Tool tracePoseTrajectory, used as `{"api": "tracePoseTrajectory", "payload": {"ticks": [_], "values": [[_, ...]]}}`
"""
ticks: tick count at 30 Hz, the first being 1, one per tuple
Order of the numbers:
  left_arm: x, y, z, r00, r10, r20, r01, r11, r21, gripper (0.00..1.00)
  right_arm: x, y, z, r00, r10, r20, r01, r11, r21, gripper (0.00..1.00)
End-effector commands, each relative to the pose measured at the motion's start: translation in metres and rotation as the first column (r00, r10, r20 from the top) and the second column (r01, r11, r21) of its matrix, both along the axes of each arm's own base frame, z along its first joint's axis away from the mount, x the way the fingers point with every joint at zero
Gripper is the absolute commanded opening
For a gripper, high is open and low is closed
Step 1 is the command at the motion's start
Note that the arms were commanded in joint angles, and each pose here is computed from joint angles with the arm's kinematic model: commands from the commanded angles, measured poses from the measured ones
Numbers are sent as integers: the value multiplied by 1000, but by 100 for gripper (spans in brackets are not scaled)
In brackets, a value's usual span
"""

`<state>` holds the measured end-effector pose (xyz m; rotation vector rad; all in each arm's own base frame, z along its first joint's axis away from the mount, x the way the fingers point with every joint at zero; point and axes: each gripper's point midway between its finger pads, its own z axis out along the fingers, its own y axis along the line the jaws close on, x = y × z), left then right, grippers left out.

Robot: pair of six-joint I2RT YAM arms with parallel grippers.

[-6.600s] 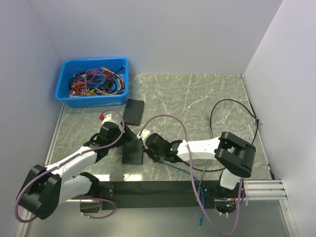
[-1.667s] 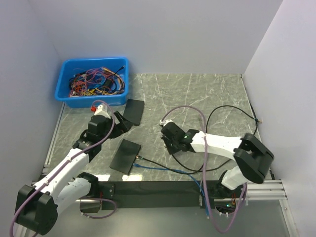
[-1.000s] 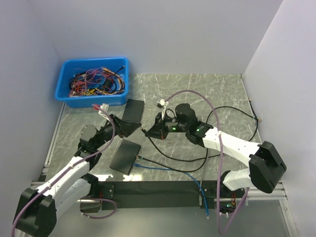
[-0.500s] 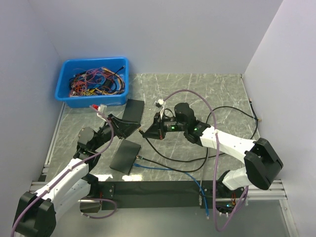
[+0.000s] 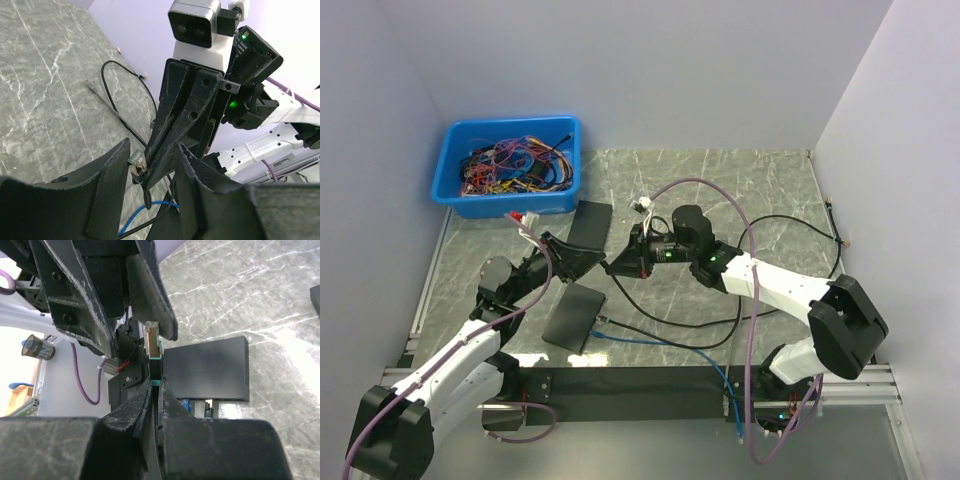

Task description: Insert the plug into the switch port

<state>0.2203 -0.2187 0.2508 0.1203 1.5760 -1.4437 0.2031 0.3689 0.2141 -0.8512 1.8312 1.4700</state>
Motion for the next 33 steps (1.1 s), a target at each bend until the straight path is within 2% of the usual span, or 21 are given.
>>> {"api": "tracePoseTrajectory", "payload": {"ticks": [1,8,11,12,15,16,17,19,20,21,22,23,25,33], "values": [[-8,-2,3,999,-32,39,32,999,2,45,12,8,33,998,1,64,-7,996,86,0],[-11,-2,3,999,-36,38,36,999,-3,27,14,9,30,999,-1,52,-4,996,93,0],[-9,-1,4,999,-22,34,22,1000,-5,11,14,9,25,999,-4,45,0,996,88,0],[-7,0,5,999,-12,31,12,1000,-5,0,15,8,24,999,-7,43,3,996,87,0],[-3,2,4,1000,11,8,-11,1000,1,0,18,6,24,998,-33,47,29,997,77,2],[-2,2,-1,1000,17,-21,-17,1000,10,1,25,6,25,996,-72,53,69,995,69,11],[-1,2,5,999,26,-20,-26,1000,8,1,29,3,19,994,-100,42,98,994,38,39],[6,6,4,996,72,-60,-71,997,19,1,36,-2,23,985,-149,83,147,989,23,60],[10,9,2,988,102,-118,-97,994,40,0,44,-8,19,974,-207,93,208,978,-3,77],[14,13,-3,975,140,-173,-131,989,65,1,46,-13,26,964,-230,134,232,973,1,82],[26,22,-6,949,229,-216,-214,973,90,0,49,-17,26,954,-257,154,261,965,-5,83],[27,27,-13,919,265,-291,-235,963,134,0,54,-23,25,939,-297,170,305,952,-21,83],[32,32,-15,892,311,-327,-274,949,155,1,54,-31,31,922,-321,216,333,943,-22,82],[38,38,-29,830,365,-421,-320,931,177,0,45,-21,50,858,-373,352,413,910,-44,61]]}}
